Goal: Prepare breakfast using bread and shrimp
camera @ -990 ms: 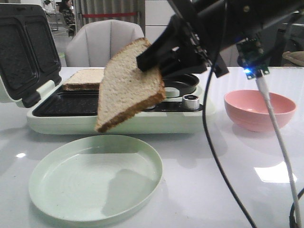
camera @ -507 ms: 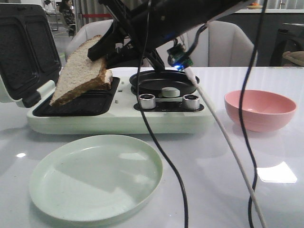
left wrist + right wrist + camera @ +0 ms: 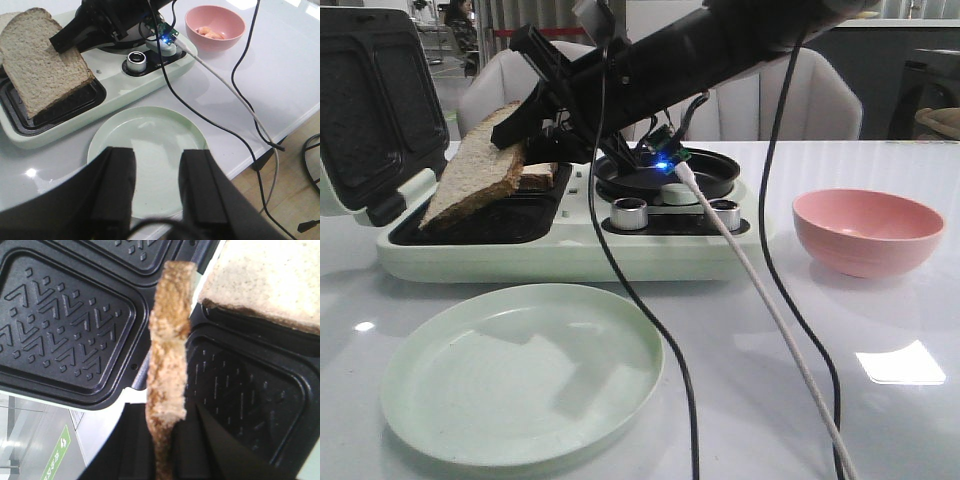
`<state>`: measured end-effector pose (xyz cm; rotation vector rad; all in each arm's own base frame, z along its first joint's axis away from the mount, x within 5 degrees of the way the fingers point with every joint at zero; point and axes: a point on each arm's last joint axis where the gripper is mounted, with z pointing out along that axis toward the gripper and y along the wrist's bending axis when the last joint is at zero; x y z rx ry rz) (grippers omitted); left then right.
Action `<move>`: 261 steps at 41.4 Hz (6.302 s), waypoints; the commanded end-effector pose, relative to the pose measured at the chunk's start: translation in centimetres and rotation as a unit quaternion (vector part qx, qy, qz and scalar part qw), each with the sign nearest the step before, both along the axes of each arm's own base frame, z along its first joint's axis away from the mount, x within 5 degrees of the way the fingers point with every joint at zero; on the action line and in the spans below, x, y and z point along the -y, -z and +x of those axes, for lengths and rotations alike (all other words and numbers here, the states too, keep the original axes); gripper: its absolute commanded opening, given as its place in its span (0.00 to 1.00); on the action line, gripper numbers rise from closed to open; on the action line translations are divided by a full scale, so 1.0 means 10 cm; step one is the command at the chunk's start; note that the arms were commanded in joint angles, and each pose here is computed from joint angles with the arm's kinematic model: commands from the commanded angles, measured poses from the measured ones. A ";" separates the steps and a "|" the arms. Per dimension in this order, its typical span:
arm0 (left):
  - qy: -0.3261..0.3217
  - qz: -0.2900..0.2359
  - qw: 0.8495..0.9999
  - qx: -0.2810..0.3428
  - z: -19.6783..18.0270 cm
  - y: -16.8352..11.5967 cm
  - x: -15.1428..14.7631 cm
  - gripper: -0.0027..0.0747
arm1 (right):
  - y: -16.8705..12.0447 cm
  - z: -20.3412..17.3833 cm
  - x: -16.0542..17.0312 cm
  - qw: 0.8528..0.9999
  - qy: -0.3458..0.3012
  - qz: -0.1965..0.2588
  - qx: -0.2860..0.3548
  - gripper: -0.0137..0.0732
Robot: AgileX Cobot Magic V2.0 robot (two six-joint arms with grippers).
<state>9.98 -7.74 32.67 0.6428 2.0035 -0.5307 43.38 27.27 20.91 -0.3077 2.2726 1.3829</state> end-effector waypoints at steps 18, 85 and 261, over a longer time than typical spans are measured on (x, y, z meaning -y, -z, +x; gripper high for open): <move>-0.012 -0.035 0.998 0.041 0.03 -0.16 0.00 0.42 | -0.41 -0.02 -0.01 0.999 0.001 0.033 0.036 0.52; -0.013 -0.010 0.999 0.050 0.03 -0.14 -0.02 0.42 | -1.91 -1.21 1.07 0.911 0.049 -0.330 0.242 0.67; 0.024 -0.033 0.999 -0.006 2.54 -0.70 0.67 0.22 | -1.61 -3.18 2.23 0.885 0.179 -0.344 0.259 0.67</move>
